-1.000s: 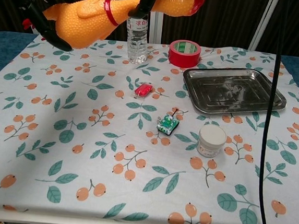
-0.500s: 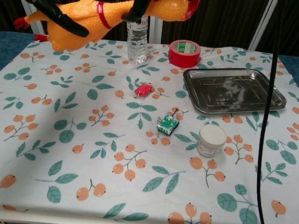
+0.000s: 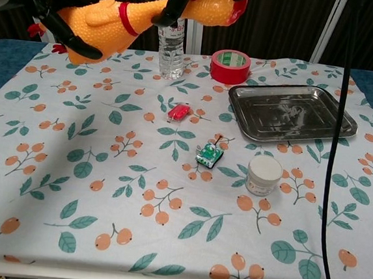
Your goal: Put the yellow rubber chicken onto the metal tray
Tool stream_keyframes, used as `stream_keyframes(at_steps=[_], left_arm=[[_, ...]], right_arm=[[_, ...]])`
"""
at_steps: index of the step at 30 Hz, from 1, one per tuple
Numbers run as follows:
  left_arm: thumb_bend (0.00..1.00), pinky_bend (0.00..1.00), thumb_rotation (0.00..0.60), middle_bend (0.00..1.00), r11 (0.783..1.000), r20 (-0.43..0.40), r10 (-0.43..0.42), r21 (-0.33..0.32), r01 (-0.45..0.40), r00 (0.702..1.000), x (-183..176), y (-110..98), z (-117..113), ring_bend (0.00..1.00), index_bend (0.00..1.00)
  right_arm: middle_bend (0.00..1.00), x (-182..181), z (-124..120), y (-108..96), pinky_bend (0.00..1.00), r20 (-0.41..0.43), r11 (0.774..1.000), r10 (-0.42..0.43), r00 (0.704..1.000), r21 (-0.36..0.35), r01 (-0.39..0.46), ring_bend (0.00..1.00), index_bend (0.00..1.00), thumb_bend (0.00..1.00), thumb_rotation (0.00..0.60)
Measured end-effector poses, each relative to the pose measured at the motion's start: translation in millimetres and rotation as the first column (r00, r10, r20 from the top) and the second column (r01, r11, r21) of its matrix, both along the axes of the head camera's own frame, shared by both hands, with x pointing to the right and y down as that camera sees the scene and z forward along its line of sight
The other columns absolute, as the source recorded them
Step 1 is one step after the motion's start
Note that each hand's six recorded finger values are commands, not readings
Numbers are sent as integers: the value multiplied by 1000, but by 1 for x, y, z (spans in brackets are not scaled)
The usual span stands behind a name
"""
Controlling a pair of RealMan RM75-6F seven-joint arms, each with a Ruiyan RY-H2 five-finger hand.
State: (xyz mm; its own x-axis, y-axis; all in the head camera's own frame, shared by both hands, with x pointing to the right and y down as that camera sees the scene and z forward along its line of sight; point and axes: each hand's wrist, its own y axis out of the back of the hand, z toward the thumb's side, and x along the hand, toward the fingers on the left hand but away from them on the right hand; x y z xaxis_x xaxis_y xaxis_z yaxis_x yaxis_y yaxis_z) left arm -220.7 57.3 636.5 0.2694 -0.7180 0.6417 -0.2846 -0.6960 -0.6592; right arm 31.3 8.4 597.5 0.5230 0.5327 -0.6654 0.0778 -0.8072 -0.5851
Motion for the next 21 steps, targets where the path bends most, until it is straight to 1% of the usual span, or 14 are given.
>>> stream_keyframes(at_steps=[3,7,11,17,19,20,21], left_arm=[[459,663,600,556,1000,-12,-7,16,8,1000,0,-1,2,531,534],[479,718,600,638,999,-23,-13,39,14,1000,-1,-3,4,607,614],[506,799,600,741,997,-31,-28,65,30,999,-2,-5,7,693,718],[585,893,600,895,994,-37,-40,98,44,999,-3,-8,9,809,870],[592,903,600,910,994,-37,-43,101,46,998,-4,-8,10,821,886],[593,904,600,896,994,-35,-45,102,48,998,-5,-8,10,816,873],[589,901,600,851,993,-34,-47,102,50,998,-6,-7,10,787,822]], right_arm=[[771,2,1,1,964,-9,1000,-5,1000,0,5,740,859,659,600],[771,4,1,1,966,-7,1000,-3,1000,-7,3,741,860,659,600],[771,5,1,3,966,-4,1000,-7,1000,-16,7,741,860,658,600],[771,7,3,5,966,-8,1000,-16,1000,-23,16,741,860,659,600],[771,8,4,5,966,-8,1000,-16,1000,-24,15,741,860,659,600],[771,8,4,5,966,-9,1000,-15,1000,-23,14,741,860,659,600],[771,8,4,5,966,-10,1000,-14,1000,-23,14,741,860,659,600]])
